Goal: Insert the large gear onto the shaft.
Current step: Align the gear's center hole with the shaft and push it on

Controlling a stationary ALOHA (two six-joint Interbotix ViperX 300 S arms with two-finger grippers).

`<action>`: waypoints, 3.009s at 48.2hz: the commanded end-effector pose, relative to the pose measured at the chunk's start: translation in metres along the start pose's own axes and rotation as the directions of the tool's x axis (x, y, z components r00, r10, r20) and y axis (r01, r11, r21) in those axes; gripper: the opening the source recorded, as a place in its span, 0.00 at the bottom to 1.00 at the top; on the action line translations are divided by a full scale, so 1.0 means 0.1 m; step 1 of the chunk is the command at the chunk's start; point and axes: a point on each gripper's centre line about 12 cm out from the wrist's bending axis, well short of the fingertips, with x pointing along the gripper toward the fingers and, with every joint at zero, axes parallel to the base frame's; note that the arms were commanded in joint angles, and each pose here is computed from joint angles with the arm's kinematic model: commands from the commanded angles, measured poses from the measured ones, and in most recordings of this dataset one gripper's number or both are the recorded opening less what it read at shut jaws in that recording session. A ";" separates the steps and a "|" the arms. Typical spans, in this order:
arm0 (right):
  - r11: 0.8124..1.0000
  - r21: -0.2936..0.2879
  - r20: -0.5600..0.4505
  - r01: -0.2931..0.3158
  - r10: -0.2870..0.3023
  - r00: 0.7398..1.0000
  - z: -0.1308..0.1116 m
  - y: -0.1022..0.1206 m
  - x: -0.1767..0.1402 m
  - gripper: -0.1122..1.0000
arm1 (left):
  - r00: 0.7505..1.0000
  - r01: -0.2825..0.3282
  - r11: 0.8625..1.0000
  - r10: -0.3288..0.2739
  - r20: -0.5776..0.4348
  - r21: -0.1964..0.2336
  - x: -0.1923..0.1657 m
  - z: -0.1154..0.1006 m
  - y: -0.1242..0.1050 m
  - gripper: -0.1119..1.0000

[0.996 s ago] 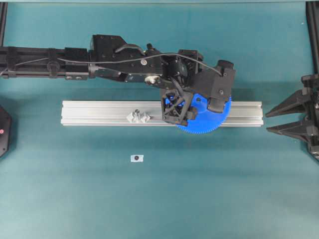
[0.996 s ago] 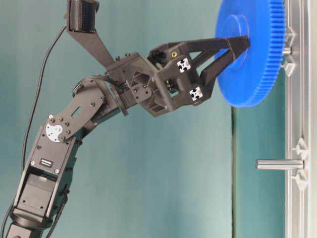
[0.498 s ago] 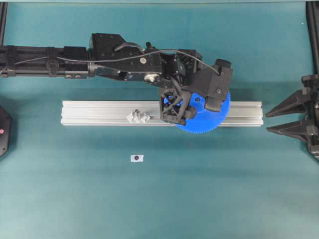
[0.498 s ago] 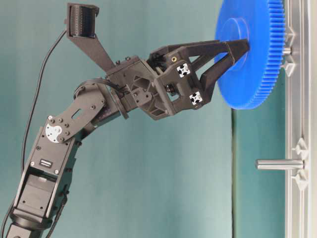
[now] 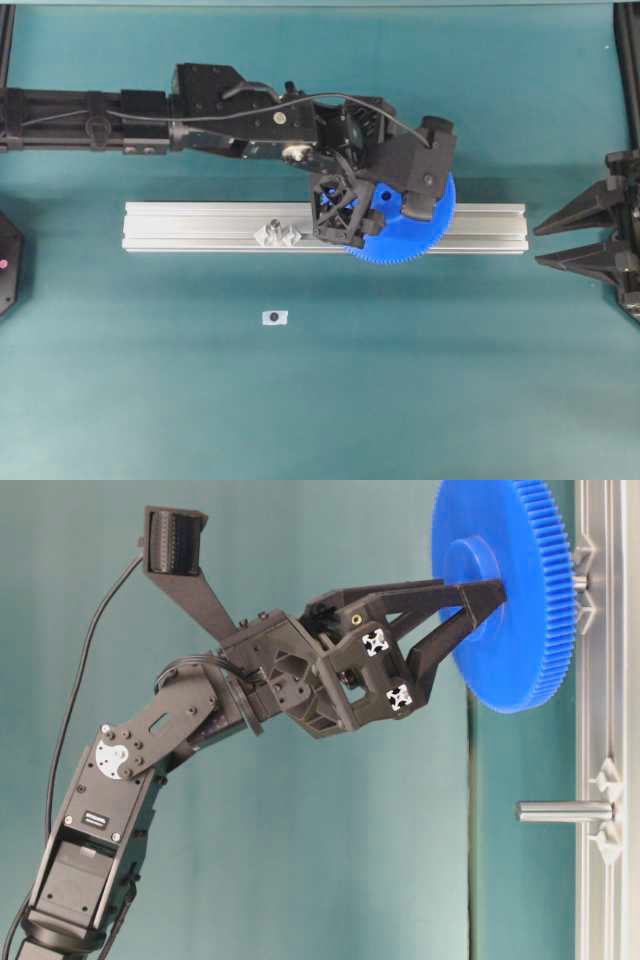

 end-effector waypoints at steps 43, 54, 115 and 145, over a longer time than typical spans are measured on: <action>1.000 0.010 0.009 0.000 0.000 1.000 0.03 0.00 0.00 0.55 | 0.998 -0.034 0.999 0.035 0.056 -0.025 -0.16 0.27 0.19 0.80; 1.000 0.010 0.011 0.000 0.000 1.000 0.04 0.00 0.00 0.55 | 0.998 -0.034 0.999 0.036 0.054 -0.037 -0.16 0.27 0.20 0.80; 0.999 0.042 0.026 -0.004 0.003 1.000 0.05 0.01 -0.02 0.55 | 0.990 -0.039 0.997 0.047 0.137 -0.064 -0.32 0.34 0.02 0.91; 0.999 0.042 0.033 -0.006 0.005 0.999 0.07 0.01 -0.03 0.55 | 0.994 -0.022 0.997 0.031 0.104 -0.079 -0.25 0.19 -0.06 0.91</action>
